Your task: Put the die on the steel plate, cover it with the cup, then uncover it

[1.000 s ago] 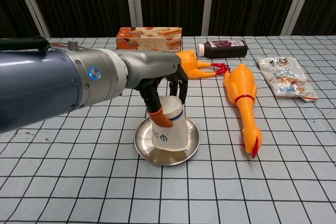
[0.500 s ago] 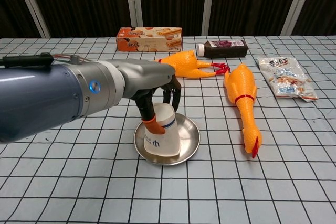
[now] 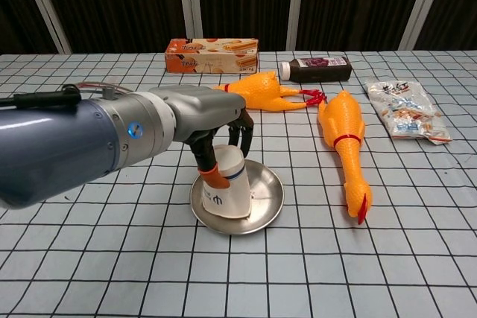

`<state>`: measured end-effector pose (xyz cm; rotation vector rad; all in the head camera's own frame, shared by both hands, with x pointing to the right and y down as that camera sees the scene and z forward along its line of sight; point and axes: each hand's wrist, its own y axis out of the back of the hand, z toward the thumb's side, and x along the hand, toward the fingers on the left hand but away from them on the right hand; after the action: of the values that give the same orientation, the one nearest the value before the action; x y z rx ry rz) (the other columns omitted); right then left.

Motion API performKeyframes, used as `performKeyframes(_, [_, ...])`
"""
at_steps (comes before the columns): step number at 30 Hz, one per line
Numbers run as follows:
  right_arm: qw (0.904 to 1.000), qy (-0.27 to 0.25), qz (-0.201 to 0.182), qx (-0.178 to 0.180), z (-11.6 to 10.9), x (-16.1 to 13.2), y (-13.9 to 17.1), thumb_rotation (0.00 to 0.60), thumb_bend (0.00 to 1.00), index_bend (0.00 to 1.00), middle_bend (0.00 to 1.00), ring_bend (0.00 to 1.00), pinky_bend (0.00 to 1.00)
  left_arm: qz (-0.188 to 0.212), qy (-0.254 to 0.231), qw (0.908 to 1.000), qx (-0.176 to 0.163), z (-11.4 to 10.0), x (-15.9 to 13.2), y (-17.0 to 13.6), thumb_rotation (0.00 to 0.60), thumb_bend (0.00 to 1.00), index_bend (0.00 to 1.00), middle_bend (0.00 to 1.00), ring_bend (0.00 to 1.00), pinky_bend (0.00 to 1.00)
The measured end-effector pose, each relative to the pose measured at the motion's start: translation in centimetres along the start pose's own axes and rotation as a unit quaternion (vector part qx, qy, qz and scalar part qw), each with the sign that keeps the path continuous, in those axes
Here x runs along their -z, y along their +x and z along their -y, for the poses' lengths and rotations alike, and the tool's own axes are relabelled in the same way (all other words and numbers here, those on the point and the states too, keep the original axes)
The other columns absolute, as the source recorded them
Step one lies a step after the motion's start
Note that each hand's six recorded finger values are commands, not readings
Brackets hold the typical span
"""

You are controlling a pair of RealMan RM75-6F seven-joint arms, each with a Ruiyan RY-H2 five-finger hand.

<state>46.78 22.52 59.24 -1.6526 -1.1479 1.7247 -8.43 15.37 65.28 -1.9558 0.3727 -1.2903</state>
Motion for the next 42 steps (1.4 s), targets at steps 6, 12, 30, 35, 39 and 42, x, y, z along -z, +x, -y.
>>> performKeyframes(6, [1.0000, 0.000, -0.001, -0.002, 0.1, -0.1, 0.0, 0.600, 0.02, 0.05, 0.00, 0.09, 0.00, 0.007, 0.012, 0.9997, -0.021, 0.1, 0.1, 0.6, 0.600, 0.36, 0.41, 0.38, 0.03, 0.00])
performKeyframes(12, [1.0000, -0.001, 0.001, -0.003, 0.1, 0.0, 0.0, 0.600, 0.02, 0.05, 0.00, 0.09, 0.00, 0.015, 0.019, 0.9988, -0.042, 0.1, 0.0, 1.1, 0.600, 0.36, 0.41, 0.38, 0.03, 0.00])
performKeyframes(30, [1.0000, 0.000, 0.000, -0.004, 0.1, -0.1, 0.0, 0.600, 0.02, 0.05, 0.00, 0.09, 0.00, 0.048, -0.120, 0.9908, 0.041, 1.8, -1.4, 0.4, 0.600, 0.36, 0.41, 0.38, 0.03, 0.00])
performKeyframes(35, [1.0000, 0.000, 0.000, -0.003, 0.1, -0.1, 0.0, 0.600, 0.02, 0.05, 0.00, 0.09, 0.00, 0.041, -0.149, 0.9863, 0.058, 1.0, -0.8, 0.2, 0.600, 0.36, 0.41, 0.38, 0.03, 0.00])
performKeyframes(39, [1.0000, -0.001, -0.001, -0.004, 0.1, -0.1, 0.0, 0.600, 0.02, 0.05, 0.00, 0.09, 0.00, 0.035, -0.144, 0.9877, 0.049, 0.6, -0.4, 0.4, 0.600, 0.36, 0.41, 0.38, 0.03, 0.00])
performKeyframes(42, [1.0000, 0.000, -0.001, -0.004, 0.1, -0.1, 0.0, 0.600, 0.02, 0.05, 0.00, 0.09, 0.00, 0.029, -0.112, 0.9928, 0.030, 0.3, 0.1, 0.6, 0.600, 0.36, 0.41, 0.38, 0.03, 0.00])
